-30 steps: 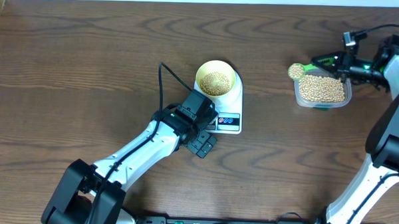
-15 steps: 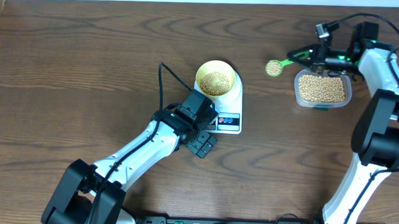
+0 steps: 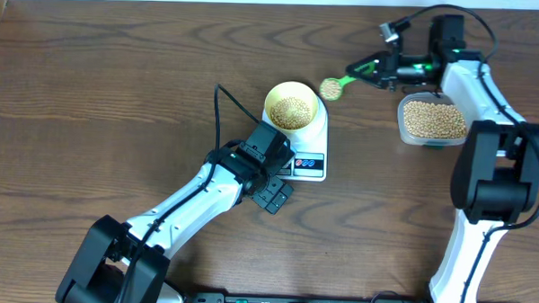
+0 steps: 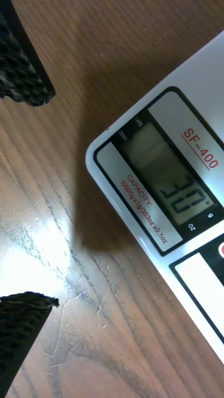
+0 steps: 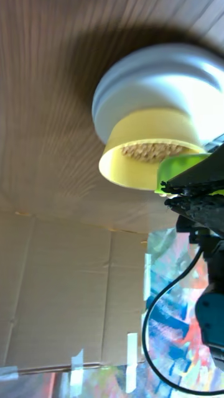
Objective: Scoop item into bowl and weigh 50g on scale
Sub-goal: 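Lift the filled scoop and carry it left over the yellow bowl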
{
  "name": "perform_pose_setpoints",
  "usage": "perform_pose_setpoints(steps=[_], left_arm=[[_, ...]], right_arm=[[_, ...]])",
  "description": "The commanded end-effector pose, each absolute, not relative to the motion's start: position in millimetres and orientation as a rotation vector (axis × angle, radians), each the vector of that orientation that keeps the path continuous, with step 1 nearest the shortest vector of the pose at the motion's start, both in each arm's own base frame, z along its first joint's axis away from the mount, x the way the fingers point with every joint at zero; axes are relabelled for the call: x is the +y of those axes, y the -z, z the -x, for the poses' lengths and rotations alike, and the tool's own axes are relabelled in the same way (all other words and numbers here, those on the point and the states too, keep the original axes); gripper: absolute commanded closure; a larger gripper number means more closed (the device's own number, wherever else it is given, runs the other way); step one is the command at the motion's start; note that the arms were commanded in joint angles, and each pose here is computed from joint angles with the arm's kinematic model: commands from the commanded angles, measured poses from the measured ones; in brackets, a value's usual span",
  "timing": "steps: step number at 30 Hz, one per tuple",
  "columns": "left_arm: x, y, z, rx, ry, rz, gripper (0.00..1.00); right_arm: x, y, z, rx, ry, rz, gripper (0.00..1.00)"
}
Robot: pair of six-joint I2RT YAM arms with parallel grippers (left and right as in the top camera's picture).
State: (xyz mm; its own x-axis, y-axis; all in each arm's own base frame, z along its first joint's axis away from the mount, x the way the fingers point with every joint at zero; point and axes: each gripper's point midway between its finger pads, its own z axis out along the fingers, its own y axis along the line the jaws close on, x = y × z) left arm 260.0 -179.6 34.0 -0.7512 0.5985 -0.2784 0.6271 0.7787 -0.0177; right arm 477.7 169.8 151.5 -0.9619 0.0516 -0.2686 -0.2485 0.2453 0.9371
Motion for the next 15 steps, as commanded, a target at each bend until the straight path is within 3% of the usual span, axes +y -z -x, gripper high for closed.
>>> perform_pose_setpoints(steps=[1,15], left_arm=[[-178.2,-30.8,-258.1,2.722,0.152,-0.968,0.02],[-178.2,-30.8,-258.1,2.722,0.152,-0.968,0.02]], right_arm=[[188.0,-153.1,-472.1,2.295,-1.873,0.157,0.99],[215.6,-155.9,-468.5,2.285,-1.87,0.248,0.99]])
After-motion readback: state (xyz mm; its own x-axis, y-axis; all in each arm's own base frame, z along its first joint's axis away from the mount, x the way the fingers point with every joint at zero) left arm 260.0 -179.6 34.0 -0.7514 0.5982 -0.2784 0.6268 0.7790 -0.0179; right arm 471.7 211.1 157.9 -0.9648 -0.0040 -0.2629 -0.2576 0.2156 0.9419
